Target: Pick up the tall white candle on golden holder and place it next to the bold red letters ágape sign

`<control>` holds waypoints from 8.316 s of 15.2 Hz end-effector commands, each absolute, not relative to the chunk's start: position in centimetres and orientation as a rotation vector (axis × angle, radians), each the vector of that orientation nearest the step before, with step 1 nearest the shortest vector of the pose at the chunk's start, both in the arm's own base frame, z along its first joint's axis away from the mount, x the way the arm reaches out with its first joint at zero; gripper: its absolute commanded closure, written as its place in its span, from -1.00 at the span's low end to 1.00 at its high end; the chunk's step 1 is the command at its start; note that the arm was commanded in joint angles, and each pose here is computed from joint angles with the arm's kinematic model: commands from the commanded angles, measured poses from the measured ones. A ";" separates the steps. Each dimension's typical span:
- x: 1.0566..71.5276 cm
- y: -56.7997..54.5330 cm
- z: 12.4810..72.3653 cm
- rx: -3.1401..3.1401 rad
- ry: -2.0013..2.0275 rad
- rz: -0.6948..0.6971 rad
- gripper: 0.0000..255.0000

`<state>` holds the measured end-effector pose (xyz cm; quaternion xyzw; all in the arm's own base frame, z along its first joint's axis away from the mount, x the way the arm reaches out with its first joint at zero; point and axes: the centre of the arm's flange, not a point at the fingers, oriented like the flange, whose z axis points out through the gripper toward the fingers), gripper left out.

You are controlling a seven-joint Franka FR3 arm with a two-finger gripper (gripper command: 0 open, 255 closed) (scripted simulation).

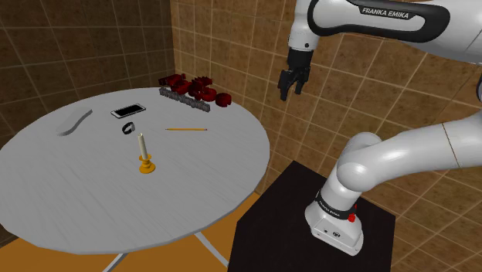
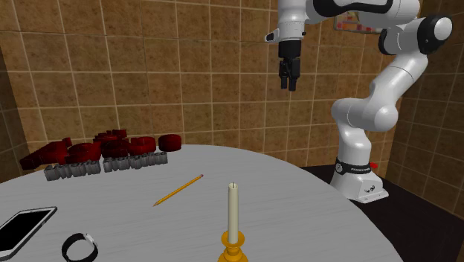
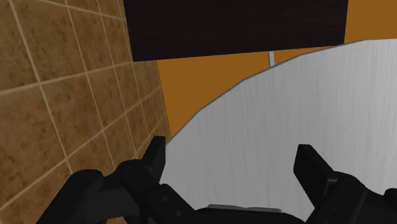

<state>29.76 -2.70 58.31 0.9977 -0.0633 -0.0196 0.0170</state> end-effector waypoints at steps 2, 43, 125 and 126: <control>30.4 -1.6 58.0 3.102 -0.195 -0.055 -1.00; 55.1 39.7 47.3 3.134 -0.115 0.174 -1.00; 59.9 2.1 65.7 3.134 -0.115 0.174 1.00; 60.0 0.8 65.9 3.134 -0.115 0.174 1.00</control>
